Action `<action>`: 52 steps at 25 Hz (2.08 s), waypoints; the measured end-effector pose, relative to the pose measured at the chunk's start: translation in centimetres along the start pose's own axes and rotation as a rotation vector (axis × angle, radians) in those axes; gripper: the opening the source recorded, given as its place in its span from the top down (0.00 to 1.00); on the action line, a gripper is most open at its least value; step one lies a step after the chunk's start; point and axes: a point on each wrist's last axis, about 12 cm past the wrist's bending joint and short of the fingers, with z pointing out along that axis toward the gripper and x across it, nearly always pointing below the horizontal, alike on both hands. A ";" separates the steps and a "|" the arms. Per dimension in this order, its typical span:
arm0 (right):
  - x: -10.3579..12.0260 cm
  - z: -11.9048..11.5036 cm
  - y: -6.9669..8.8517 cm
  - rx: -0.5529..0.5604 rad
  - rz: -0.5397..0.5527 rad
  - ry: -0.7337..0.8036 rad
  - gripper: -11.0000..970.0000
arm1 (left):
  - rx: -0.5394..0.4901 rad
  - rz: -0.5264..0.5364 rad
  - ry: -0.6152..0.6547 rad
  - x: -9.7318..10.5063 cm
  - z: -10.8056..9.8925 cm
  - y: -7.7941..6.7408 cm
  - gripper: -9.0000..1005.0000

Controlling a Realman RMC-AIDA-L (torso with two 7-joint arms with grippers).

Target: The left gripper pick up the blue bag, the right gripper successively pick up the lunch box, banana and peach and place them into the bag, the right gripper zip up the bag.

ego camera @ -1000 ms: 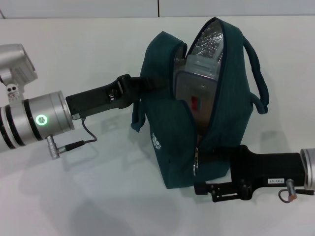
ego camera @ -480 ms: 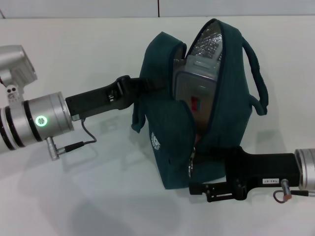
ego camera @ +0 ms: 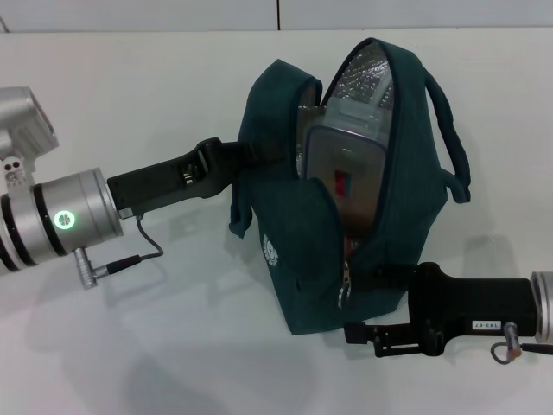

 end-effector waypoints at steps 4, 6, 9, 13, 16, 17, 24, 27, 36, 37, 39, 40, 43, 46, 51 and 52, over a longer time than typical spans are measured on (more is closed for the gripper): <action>0.1 -0.2 0.0 0.008 0.004 -0.006 0.16 | 0.014 0.001 0.008 0.1 0.0 -0.2 0.96; 0.1 -0.2 0.0 0.010 0.008 -0.008 0.16 | 0.015 0.001 0.009 0.1 0.0 -0.2 0.96; 0.3 -0.5 0.1 0.020 0.025 -0.012 0.16 | 0.016 0.001 0.009 0.1 0.0 -0.2 0.96; 0.4 -0.8 0.0 0.035 0.019 -0.020 0.16 | 0.022 0.002 0.012 0.1 0.0 -0.3 0.96; 0.3 -0.6 0.0 0.030 0.015 -0.018 0.16 | 0.042 0.007 0.024 0.1 0.2 -0.6 0.96; 0.2 -0.5 0.0 0.028 0.013 -0.017 0.16 | 0.047 0.008 0.027 0.1 0.2 -0.6 0.96; -0.4 0.2 -0.1 -0.003 0.014 -0.016 0.16 | 0.055 0.010 0.029 0.0 0.3 -0.8 0.96; -0.4 0.3 0.0 -0.014 0.015 -0.015 0.16 | 0.055 0.012 0.029 -0.1 0.3 -0.8 0.96; -0.4 -1.0 -0.2 0.019 0.029 -0.025 0.17 | 0.051 0.006 0.024 0.2 0.0 -0.6 0.96; -0.4 -1.1 -0.2 0.023 0.032 -0.024 0.17 | 0.051 0.005 0.024 0.2 0.0 -0.6 0.96; -0.3 -1.3 -0.1 0.026 0.037 -0.022 0.17 | 0.051 0.005 0.024 0.2 0.0 -0.6 0.96; -0.2 -1.3 -0.1 0.027 0.040 -0.020 0.17 | 0.051 0.005 0.024 0.2 0.0 -0.6 0.96; -0.2 -1.1 -0.2 0.030 0.042 -0.016 0.18 | 0.052 0.005 0.024 0.2 0.0 -0.6 0.96; -0.3 -0.8 -0.2 0.023 0.042 -0.012 0.18 | 0.053 0.005 0.025 0.2 0.0 -0.7 0.96; -0.6 0.2 -0.3 0.001 0.047 0.003 0.19 | 0.056 0.010 0.030 0.1 0.2 -0.8 0.96; -0.7 0.4 -0.4 -0.006 0.047 0.005 0.19 | 0.056 0.010 0.032 0.1 0.3 -0.8 0.96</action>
